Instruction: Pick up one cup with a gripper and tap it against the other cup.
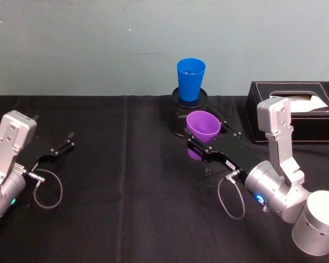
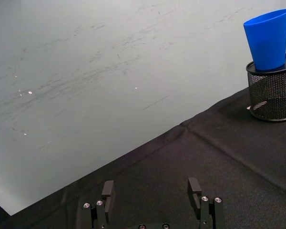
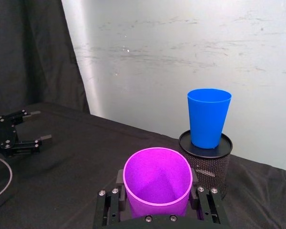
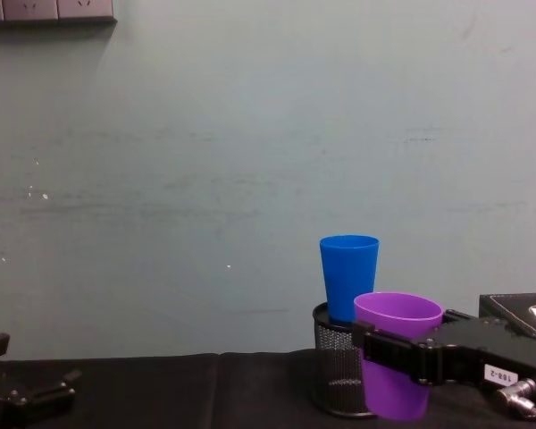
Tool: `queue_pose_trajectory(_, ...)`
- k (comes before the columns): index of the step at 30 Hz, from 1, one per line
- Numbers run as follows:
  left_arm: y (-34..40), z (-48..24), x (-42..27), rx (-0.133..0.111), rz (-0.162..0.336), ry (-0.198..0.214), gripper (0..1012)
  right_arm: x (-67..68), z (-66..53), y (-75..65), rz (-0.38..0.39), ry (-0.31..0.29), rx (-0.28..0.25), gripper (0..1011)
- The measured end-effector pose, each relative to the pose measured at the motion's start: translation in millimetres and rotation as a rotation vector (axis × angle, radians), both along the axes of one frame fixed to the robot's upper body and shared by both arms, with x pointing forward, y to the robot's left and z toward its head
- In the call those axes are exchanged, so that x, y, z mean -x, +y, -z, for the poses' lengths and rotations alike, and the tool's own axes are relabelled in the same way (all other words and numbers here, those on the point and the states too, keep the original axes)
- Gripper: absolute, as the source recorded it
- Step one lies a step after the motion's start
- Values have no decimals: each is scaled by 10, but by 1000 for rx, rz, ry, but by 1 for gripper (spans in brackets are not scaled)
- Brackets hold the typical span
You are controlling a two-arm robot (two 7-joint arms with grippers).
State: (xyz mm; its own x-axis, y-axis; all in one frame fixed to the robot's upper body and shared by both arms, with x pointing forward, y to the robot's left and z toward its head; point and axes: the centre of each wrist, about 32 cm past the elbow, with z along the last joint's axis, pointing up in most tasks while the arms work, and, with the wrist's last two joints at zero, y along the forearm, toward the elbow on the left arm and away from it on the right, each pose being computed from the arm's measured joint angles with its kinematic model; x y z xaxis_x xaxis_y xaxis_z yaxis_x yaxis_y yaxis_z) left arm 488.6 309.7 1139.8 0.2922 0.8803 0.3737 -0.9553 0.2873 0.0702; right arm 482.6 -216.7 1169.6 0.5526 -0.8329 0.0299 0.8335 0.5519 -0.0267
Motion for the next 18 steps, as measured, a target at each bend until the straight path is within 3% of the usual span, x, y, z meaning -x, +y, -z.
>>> queue_pose_trajectory(18, 0, 0, 0, 0, 0, 0, 1000, 0, 0, 0, 0, 0, 0, 731)
